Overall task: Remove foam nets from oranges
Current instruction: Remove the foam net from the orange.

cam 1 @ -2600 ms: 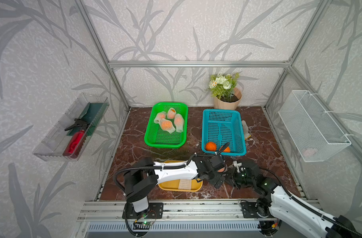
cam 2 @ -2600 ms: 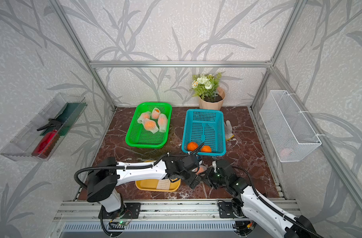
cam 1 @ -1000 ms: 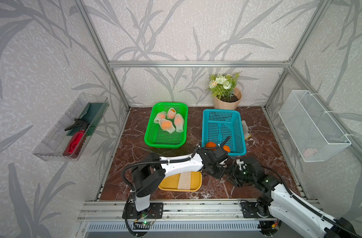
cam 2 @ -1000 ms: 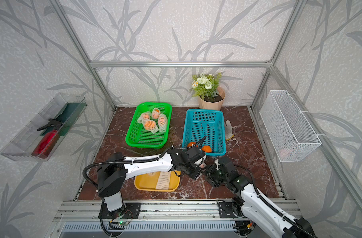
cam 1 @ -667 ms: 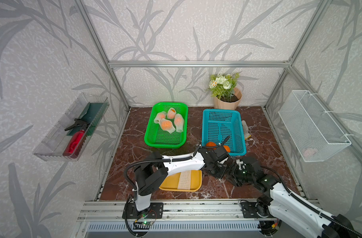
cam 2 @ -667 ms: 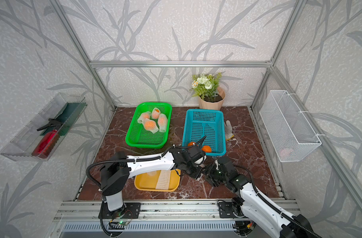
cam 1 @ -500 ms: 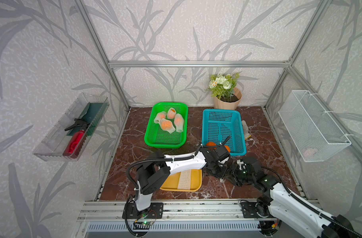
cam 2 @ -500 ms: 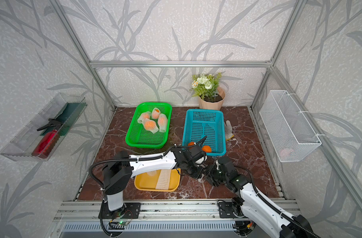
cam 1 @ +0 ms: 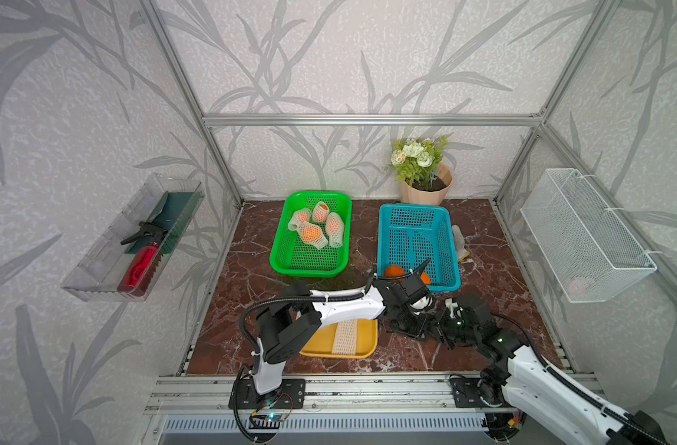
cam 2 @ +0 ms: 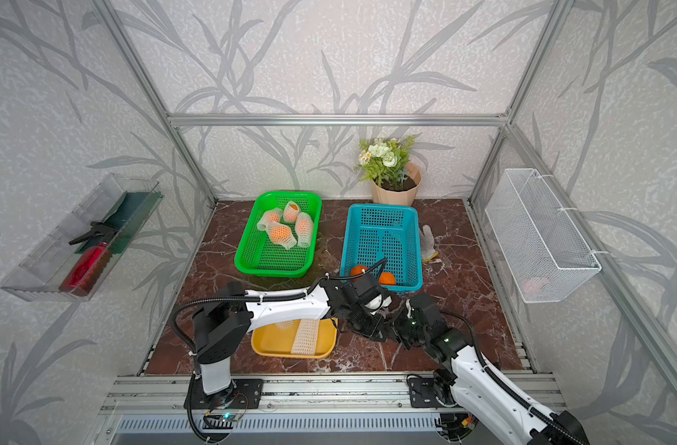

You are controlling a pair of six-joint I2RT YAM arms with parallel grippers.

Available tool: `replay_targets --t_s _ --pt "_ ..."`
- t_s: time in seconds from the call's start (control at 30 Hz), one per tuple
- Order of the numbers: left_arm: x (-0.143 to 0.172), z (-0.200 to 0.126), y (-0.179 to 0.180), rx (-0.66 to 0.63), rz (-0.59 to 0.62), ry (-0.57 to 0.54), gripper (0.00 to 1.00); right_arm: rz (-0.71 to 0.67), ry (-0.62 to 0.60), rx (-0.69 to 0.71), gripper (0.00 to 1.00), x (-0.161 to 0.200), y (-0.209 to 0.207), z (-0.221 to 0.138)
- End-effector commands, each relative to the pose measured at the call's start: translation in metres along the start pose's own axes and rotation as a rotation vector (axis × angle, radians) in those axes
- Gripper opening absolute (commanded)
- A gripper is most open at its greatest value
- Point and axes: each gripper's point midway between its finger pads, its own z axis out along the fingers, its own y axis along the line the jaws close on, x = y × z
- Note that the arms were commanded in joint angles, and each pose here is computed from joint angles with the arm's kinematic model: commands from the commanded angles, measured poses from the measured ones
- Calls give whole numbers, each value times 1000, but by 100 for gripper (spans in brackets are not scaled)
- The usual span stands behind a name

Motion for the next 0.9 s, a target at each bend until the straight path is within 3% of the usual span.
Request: replay_targets --t_s 0.0,0.13,0.5,0.6,0.87 --pt "-14 -20 -42 137 80 -92 44 -32 19 -36 11 4 10 -2" --pt "-16 -35 -40 107 98 -144 55 -45 34 -14 9 7 8 -3" --pt "-11 -95 -21 -109 240 -286 62 -49 61 3 9 10 9 -3" --pt "-5 -104 -9 -179 311 -302 63 -43 69 -1 9 11 10 -2" --pt "3 -111 9 -274 648 -448 65 27 93 -40 10 11 14 3"
